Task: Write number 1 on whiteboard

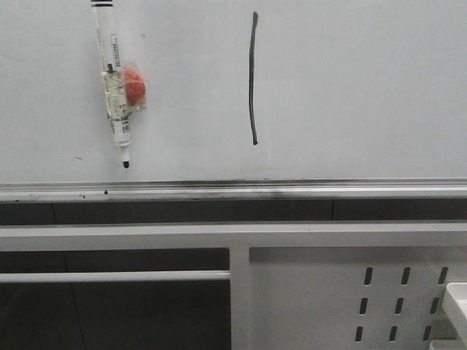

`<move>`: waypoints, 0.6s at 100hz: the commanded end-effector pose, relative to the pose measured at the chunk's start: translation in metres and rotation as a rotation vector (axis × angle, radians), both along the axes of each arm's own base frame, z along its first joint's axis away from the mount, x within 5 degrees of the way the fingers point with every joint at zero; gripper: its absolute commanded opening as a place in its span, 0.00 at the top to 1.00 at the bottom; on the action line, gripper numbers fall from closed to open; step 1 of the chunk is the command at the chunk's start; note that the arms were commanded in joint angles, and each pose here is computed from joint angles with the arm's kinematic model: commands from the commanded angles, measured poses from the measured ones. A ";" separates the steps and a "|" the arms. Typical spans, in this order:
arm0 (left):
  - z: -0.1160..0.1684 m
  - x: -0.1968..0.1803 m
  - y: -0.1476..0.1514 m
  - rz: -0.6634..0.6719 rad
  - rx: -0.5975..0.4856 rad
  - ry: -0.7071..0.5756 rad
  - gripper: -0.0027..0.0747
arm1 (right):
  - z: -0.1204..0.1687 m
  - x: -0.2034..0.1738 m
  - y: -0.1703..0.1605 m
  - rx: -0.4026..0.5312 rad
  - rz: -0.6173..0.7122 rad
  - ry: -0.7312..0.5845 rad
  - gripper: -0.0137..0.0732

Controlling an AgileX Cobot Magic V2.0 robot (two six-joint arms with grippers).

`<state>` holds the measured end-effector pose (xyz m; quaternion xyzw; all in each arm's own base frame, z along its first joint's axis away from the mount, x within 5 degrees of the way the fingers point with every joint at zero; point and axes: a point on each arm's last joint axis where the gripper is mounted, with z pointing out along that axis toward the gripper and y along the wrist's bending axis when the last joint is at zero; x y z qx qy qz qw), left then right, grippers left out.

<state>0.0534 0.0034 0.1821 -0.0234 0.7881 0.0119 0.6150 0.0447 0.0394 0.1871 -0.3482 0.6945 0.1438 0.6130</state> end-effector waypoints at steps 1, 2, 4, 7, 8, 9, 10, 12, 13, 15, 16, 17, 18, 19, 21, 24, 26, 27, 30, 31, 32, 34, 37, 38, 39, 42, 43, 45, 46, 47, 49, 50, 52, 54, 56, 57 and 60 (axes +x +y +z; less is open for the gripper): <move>-0.005 0.001 0.000 -0.002 -0.007 -0.050 0.99 | 0.014 0.003 0.000 0.047 -0.018 -0.058 0.92; -0.005 0.001 0.000 -0.002 -0.007 -0.050 0.99 | 0.014 0.003 0.000 0.047 -0.018 -0.058 0.92; -0.005 0.001 0.000 -0.002 -0.007 -0.050 0.99 | 0.014 0.003 0.000 0.047 -0.018 -0.058 0.92; -0.005 0.001 0.000 -0.002 -0.007 -0.050 0.99 | 0.014 0.003 0.000 0.047 -0.018 -0.058 0.92; -0.005 0.001 0.000 -0.002 -0.007 -0.050 0.99 | 0.014 0.003 0.000 0.047 -0.018 -0.058 0.92; -0.005 0.001 0.000 -0.002 -0.007 -0.050 0.99 | 0.014 0.003 0.000 0.047 -0.018 -0.058 0.92; -0.005 0.001 0.000 -0.002 -0.007 -0.050 0.99 | 0.014 0.003 0.000 0.047 -0.018 -0.058 0.92; -0.005 0.001 0.000 -0.002 -0.007 -0.050 0.99 | 0.014 0.003 0.000 0.047 -0.018 -0.058 0.92; -0.005 0.001 0.000 -0.002 -0.007 -0.050 0.99 | 0.014 0.003 0.000 0.047 -0.018 -0.058 0.92; -0.005 0.001 0.000 -0.002 -0.007 -0.050 0.99 | 0.014 0.003 0.000 0.047 -0.018 -0.058 0.92; -0.005 0.001 0.000 -0.002 -0.007 -0.050 0.99 | 0.014 0.003 0.000 0.047 -0.018 -0.058 0.92; -0.005 0.001 0.000 -0.002 -0.007 -0.050 0.99 | 0.014 0.003 0.000 0.047 -0.018 -0.058 0.92; -0.005 0.001 0.000 -0.002 -0.007 -0.050 0.99 | 0.014 0.003 0.000 0.047 -0.018 -0.058 0.92; -0.005 0.001 0.000 -0.002 -0.007 -0.050 0.99 | 0.014 0.003 0.000 0.047 -0.018 -0.058 0.92; -0.005 0.001 0.000 -0.002 -0.007 -0.050 0.99 | 0.014 0.003 0.000 0.047 -0.018 -0.058 0.92; -0.005 0.001 0.000 -0.002 -0.007 -0.050 0.99 | 0.013 0.003 0.000 0.040 -0.018 -0.060 0.92; -0.005 0.001 0.000 -0.002 -0.007 -0.050 0.99 | 0.010 0.003 0.000 0.023 -0.018 -0.064 0.92; -0.005 0.001 0.000 -0.002 -0.007 -0.050 0.99 | 0.010 0.003 0.000 0.019 -0.019 -0.068 0.92; -0.005 0.001 0.000 -0.002 -0.007 -0.050 0.99 | 0.007 0.003 0.000 0.002 -0.019 -0.074 0.92; -0.005 0.001 0.000 -0.002 -0.007 -0.050 0.99 | 0.006 0.003 0.000 -0.002 -0.020 -0.078 0.92; -0.005 0.001 0.000 -0.002 -0.007 -0.050 0.99 | 0.005 0.004 0.000 -0.001 -0.021 -0.077 0.92; -0.005 0.001 0.000 -0.002 -0.007 -0.050 0.99 | 0.003 0.004 -0.001 0.010 -0.025 -0.080 0.92; -0.005 0.001 0.000 -0.002 -0.007 -0.050 0.99 | 0.003 0.004 -0.001 0.049 -0.039 -0.059 0.92; -0.005 0.001 0.000 -0.002 -0.007 -0.050 0.99 | 0.002 0.004 -0.001 0.057 -0.041 -0.043 0.92; -0.005 0.001 0.000 -0.002 -0.007 -0.050 0.99 | 0.002 0.004 -0.001 0.081 -0.051 -0.020 0.92; -0.005 0.001 0.000 -0.002 -0.007 -0.050 0.99 | 0.003 0.005 -0.002 0.136 -0.073 0.005 0.92; -0.005 0.001 0.000 -0.002 -0.007 -0.050 0.99 | 0.003 0.005 -0.003 0.140 -0.084 0.005 0.92; -0.005 0.001 0.000 -0.002 -0.007 -0.050 0.99 | 0.004 0.006 -0.003 0.171 -0.104 0.022 0.92; -0.005 0.001 0.000 -0.002 -0.007 -0.050 0.99 | 0.004 0.006 -0.004 0.199 -0.121 0.040 0.92; -0.005 0.001 0.000 -0.002 -0.007 -0.050 0.99 | 0.004 0.006 -0.005 0.194 -0.129 0.031 0.92; -0.005 0.001 0.000 -0.002 -0.007 -0.050 0.99 | 0.004 0.007 -0.006 0.221 -0.158 0.045 0.92; -0.005 0.001 0.000 -0.002 -0.007 -0.050 0.99 | 0.005 0.008 -0.007 0.215 -0.174 0.032 0.92; -0.005 0.001 0.000 -0.002 -0.007 -0.050 0.99 | 0.006 0.008 -0.008 0.227 -0.195 0.028 0.92; -0.005 0.001 0.000 -0.002 -0.007 -0.050 0.99 | 0.006 0.009 -0.010 0.236 -0.223 0.020 0.92; -0.005 0.001 0.000 -0.002 -0.007 -0.050 0.99 | 0.007 0.010 -0.012 0.247 -0.253 0.016 0.92; -0.005 0.001 0.000 -0.002 -0.007 -0.050 0.99 | 0.007 0.010 -0.013 0.253 -0.271 0.009 0.92; -0.005 0.001 0.000 -0.002 -0.007 -0.050 0.99 | 0.008 0.010 -0.015 0.262 -0.310 -0.010 0.92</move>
